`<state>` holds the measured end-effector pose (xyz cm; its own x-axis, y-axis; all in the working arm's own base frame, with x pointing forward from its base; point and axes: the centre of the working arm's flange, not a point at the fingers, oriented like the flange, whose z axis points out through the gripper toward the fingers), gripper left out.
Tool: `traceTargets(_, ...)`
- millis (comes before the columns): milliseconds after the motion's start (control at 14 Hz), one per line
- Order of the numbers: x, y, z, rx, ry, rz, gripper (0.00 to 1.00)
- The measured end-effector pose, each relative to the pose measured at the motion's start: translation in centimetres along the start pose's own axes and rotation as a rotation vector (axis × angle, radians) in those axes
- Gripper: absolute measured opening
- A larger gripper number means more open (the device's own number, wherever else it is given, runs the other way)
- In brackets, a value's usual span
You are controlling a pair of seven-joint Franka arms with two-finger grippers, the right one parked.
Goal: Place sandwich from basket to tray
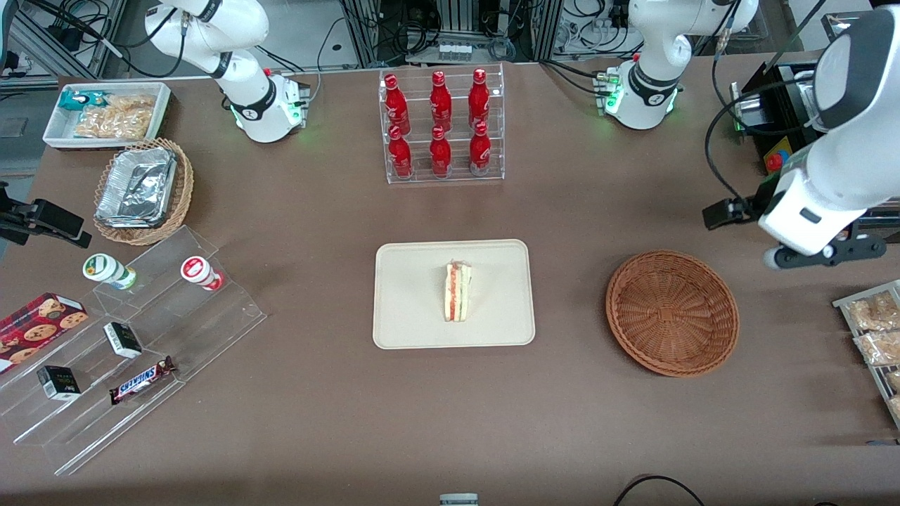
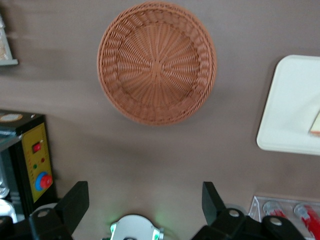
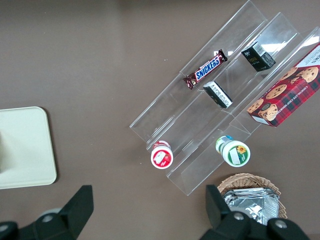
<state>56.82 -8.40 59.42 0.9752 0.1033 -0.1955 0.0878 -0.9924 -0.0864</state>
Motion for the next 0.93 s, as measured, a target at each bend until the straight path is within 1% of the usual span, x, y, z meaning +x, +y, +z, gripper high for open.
traceTargets(143,-1.5,-0.2,-1.2,0.017,0.002,0.002,1.00)
traceTargets(286,-3.1,-0.6,-2.2,0.035,-0.016,0.001,1.00)
traceTargets(429,-4.3,-1.2,-3.1,0.049,-0.014,0.032,1.00)
traceTargets(571,-4.8,-2.0,-3.4,0.051,-0.014,0.068,1.00)
traceTargets(929,-4.6,-2.9,-3.1,0.049,-0.024,0.070,1.00)
